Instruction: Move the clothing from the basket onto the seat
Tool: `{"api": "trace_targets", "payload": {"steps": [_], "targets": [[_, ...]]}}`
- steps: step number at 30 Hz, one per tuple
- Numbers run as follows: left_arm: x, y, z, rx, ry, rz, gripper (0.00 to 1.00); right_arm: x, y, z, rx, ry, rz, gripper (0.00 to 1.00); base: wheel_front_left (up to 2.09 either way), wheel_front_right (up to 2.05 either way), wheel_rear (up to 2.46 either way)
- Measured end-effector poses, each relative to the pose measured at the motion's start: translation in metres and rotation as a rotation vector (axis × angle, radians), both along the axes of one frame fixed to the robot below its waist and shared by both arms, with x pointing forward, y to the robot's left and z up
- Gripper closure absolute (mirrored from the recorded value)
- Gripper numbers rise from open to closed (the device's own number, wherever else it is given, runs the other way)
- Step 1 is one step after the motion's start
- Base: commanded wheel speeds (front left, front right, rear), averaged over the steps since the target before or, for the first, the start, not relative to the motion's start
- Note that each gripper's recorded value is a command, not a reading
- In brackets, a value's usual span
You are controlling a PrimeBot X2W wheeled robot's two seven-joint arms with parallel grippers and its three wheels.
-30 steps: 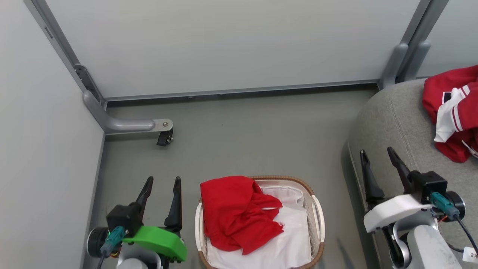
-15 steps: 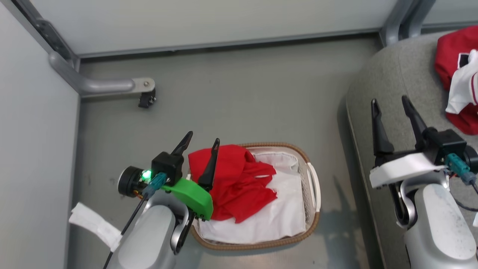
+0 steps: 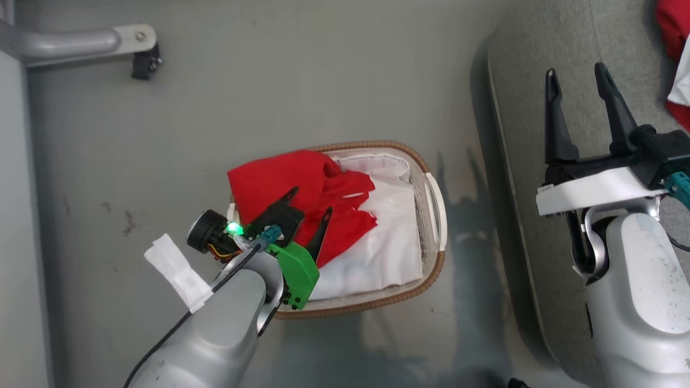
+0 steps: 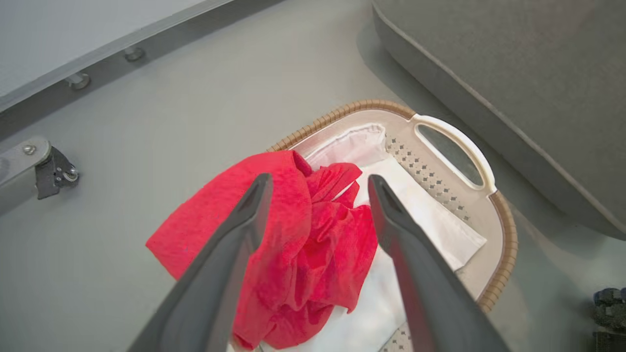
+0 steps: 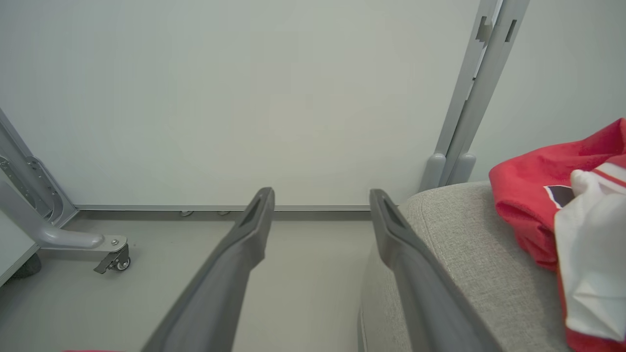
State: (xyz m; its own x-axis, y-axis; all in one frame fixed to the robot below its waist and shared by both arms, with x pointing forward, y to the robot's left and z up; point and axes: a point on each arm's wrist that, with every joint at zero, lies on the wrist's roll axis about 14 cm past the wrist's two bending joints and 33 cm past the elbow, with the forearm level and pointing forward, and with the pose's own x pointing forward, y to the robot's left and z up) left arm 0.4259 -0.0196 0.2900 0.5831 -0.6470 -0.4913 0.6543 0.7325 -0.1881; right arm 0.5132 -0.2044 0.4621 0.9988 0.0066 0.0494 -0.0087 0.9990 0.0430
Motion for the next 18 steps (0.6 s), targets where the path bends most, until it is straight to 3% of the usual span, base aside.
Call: {"api": "trace_targets", "payload": {"steps": [7, 18], "targets": [[-0.028, -0.014, -0.056, 0.074, 0.149, -0.136, 0.0, 0.008, -0.006, -0.029, -0.001, 0.05, -0.009, 0.0, 0.0, 0.0, 0.0], [-0.034, -0.016, -0.111, 0.152, 0.255, -0.193, 0.0, 0.019, -0.014, -0.057, -0.014, 0.087, -0.015, 0.0, 0.0, 0.0, 0.0]]}}
